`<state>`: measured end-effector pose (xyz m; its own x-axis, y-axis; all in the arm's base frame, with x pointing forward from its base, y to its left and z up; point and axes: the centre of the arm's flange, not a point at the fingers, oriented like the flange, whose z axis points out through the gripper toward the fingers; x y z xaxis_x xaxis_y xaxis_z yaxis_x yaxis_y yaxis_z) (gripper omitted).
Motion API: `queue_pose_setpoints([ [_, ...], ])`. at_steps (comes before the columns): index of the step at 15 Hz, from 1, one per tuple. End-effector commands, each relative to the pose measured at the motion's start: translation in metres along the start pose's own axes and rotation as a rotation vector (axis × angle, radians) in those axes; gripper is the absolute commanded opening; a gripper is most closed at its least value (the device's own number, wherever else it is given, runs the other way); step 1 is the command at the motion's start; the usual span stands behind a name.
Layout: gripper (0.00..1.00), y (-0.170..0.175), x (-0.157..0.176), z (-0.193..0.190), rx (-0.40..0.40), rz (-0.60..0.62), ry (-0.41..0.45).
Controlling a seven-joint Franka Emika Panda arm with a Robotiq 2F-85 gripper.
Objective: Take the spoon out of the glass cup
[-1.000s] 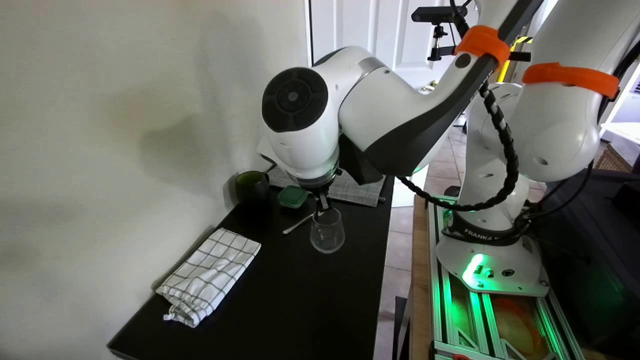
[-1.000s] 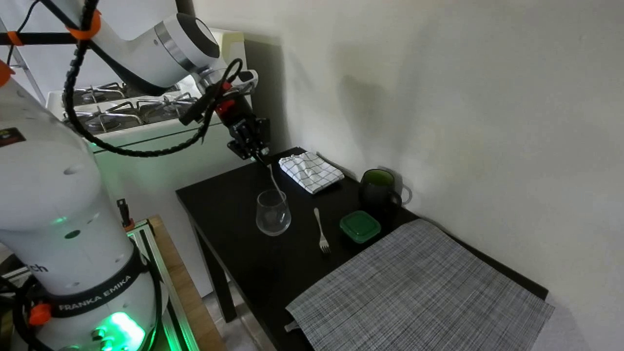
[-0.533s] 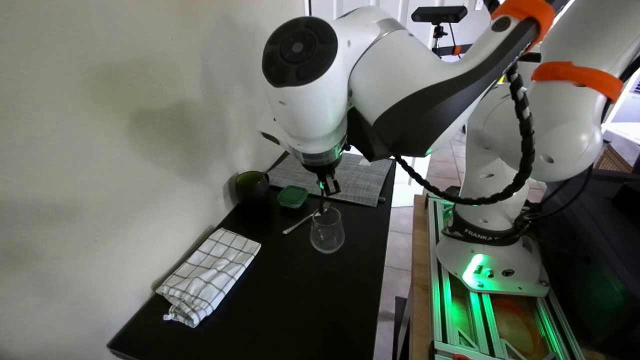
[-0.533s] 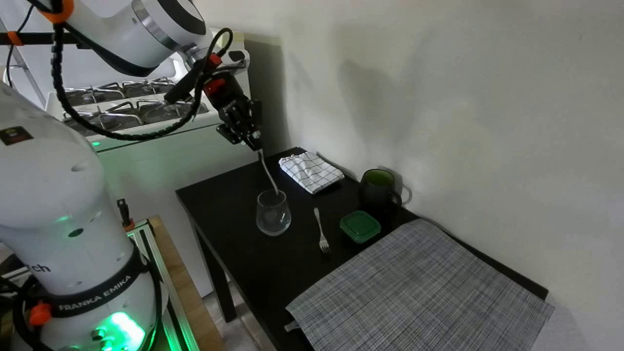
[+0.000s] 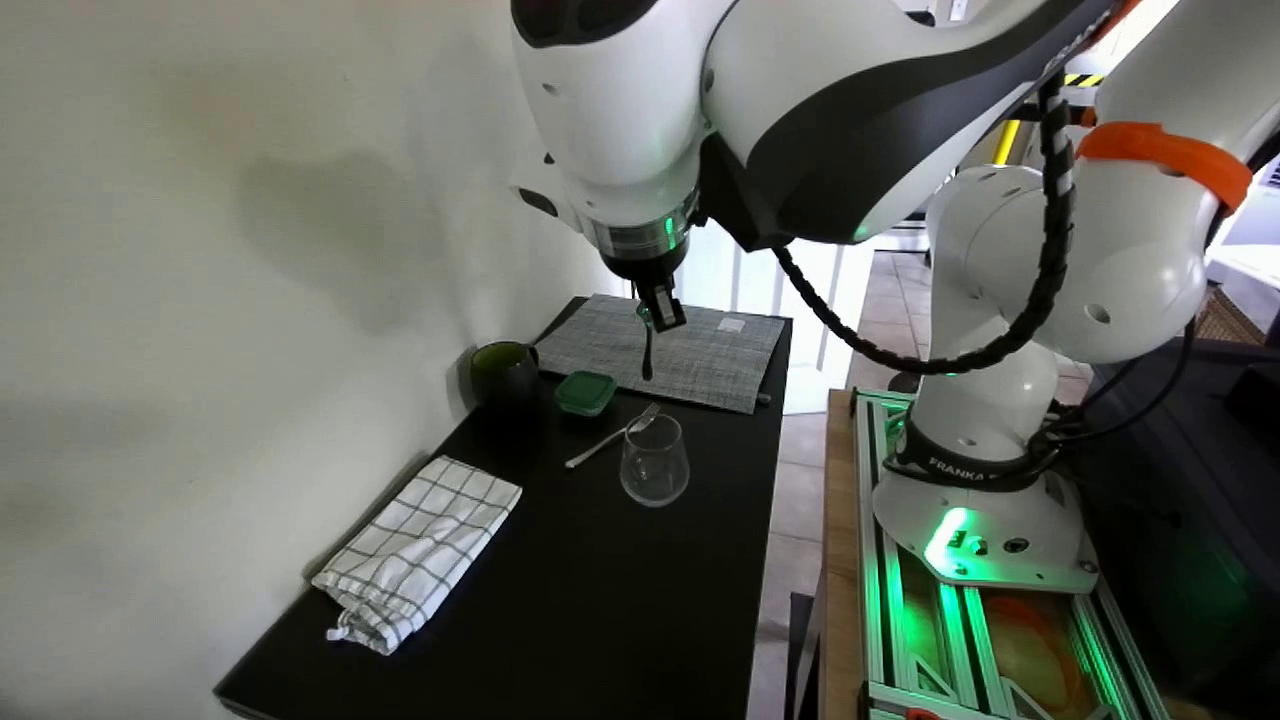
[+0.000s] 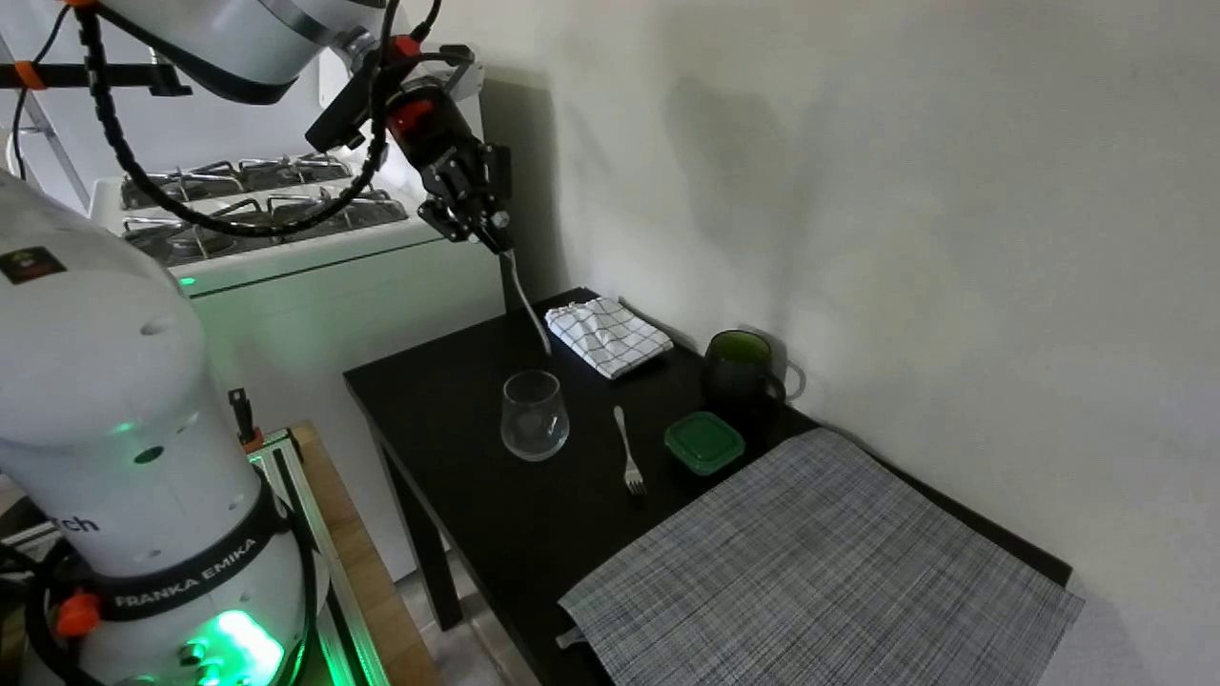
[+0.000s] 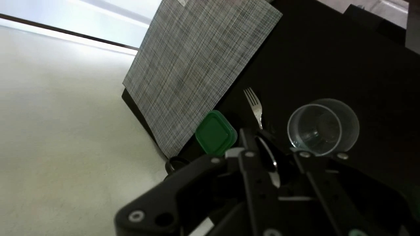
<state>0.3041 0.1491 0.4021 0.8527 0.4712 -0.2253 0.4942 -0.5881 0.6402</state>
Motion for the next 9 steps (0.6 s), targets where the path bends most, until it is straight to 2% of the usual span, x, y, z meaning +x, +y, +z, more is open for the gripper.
queue_pose_setpoints([
  [1,0.03,0.010,0.003,0.015,-0.023,-0.039,-0.047],
  [4,0.03,0.007,0.011,0.034,-0.059,-0.081,-0.084],
  [9,0.03,0.003,0.018,0.075,-0.029,-0.155,-0.133],
])
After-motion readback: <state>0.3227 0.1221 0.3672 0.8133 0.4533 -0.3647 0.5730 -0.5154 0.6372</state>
